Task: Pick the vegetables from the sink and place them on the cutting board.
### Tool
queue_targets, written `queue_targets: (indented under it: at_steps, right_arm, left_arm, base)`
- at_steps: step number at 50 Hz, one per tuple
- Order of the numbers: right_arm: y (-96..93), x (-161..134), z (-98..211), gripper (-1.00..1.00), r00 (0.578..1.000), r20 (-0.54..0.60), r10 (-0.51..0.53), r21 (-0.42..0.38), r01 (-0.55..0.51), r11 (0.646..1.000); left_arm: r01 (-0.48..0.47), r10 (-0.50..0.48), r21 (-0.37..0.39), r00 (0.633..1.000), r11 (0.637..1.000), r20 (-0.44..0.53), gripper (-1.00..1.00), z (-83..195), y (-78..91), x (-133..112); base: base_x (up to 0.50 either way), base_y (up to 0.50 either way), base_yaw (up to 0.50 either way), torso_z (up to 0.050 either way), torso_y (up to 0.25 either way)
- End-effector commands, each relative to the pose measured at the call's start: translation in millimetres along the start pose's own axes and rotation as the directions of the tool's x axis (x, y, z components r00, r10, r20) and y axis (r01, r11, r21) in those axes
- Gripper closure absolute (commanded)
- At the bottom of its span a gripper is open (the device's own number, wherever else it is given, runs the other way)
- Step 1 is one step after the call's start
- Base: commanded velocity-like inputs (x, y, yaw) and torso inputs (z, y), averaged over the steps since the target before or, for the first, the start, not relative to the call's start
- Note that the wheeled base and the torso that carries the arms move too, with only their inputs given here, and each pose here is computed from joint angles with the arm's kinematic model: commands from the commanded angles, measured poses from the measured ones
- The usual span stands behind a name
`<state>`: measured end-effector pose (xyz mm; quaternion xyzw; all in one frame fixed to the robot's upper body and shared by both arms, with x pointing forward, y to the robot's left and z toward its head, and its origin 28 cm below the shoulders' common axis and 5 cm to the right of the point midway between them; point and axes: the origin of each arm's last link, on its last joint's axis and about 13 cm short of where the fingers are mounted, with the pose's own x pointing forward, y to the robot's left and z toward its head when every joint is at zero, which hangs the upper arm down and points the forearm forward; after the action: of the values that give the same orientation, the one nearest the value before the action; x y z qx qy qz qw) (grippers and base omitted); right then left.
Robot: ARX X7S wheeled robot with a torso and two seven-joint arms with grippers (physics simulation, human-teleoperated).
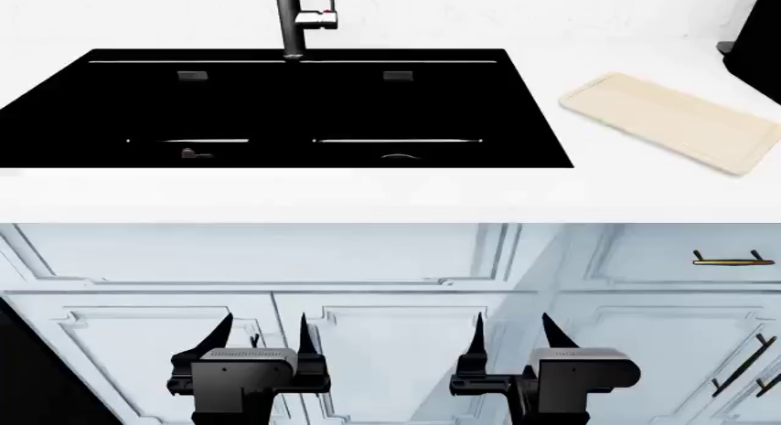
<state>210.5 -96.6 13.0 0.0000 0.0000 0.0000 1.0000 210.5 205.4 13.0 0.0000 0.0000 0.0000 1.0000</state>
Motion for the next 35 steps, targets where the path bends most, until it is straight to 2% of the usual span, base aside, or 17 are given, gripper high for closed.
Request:
queue_targets:
  at_steps: [1, 6, 9, 13, 18, 21, 24, 28, 35]
  right_arm:
    - [0.5, 0, -1, -1.0, 1.0, -0.003, 0.008, 0.005, -0.008, 1.0]
    - [1.9, 3, -1, -1.0, 0.999, -0.017, 0.032, 0.024, -0.032, 0.999]
    - [0.9, 2, 10, -1.0, 0.999, 0.009, 0.039, 0.041, -0.04, 0.998]
    - [-2.8, 7, 66, -1.0, 0.989, 0.14, 0.05, 0.009, -0.051, 0.999]
    - [-6.6, 19, 142, -1.0, 0.958, 0.269, 0.097, -0.028, -0.093, 0.995]
    - [-8.3, 20, 166, -1.0, 0.948, 0.294, 0.12, -0.054, -0.109, 0.993]
    - [-12.0, 13, 165, -1.0, 0.947, 0.294, 0.129, -0.059, -0.117, 0.991]
    - [-14.0, 11, 164, -1.0, 0.952, 0.285, 0.116, -0.051, -0.106, 0.993]
    - [-9.3, 15, 159, -1.0, 0.957, 0.267, 0.117, -0.086, -0.098, 0.991]
  left_arm:
    - [0.003, -0.003, 0.007, 1.0, 1.0, 0.015, -1.0, 1, 0.0, 0]
    - [0.014, -0.015, 0.006, 0.998, 1.0, 0.054, -1.0, 3, 0.2, -1]
    - [0.019, -0.019, 0.009, 0.996, 1.0, 0.082, -1.0, 11, 1.5, -1]
    - [0.051, -0.053, 0.016, 0.975, 0.999, 0.216, -1.0, 63, 0.1, 7]
    - [0.066, -0.099, 0.095, 0.91, 0.993, 0.402, -1.0, 135, -3.3, 25]
    - [0.057, -0.111, 0.13, 0.879, 0.99, 0.464, -1.0, 157, -2.3, 25]
    - [0.059, -0.139, 0.178, 0.866, 0.982, 0.48, -1.0, 159, -1.6, 21]
    - [0.055, -0.134, 0.174, 0.866, 0.983, 0.482, -1.0, 161, -1.2, 19]
    - [0.05, -0.123, 0.164, 0.873, 0.985, 0.472, -1.0, 158, -1.3, 21]
  base:
    - [0.0, 0.0, 0.0, 0.0, 0.0]
    - [0.0, 0.0, 0.0, 0.0, 0.0]
    - [0.0, 0.0, 0.0, 0.05, 0.0]
    - [0.0, 0.0, 0.0, 0.05, 0.0]
    - [0.0, 0.0, 0.0, 0.05, 0.0]
    - [0.0, 0.0, 0.0, 0.05, 0.0]
    - [0.0, 0.0, 0.0, 0.05, 0.0]
    - [0.0, 0.06, 0.0, 0.05, 0.0]
    - [0.11, 0.48, 0.0, 0.05, 0.0]
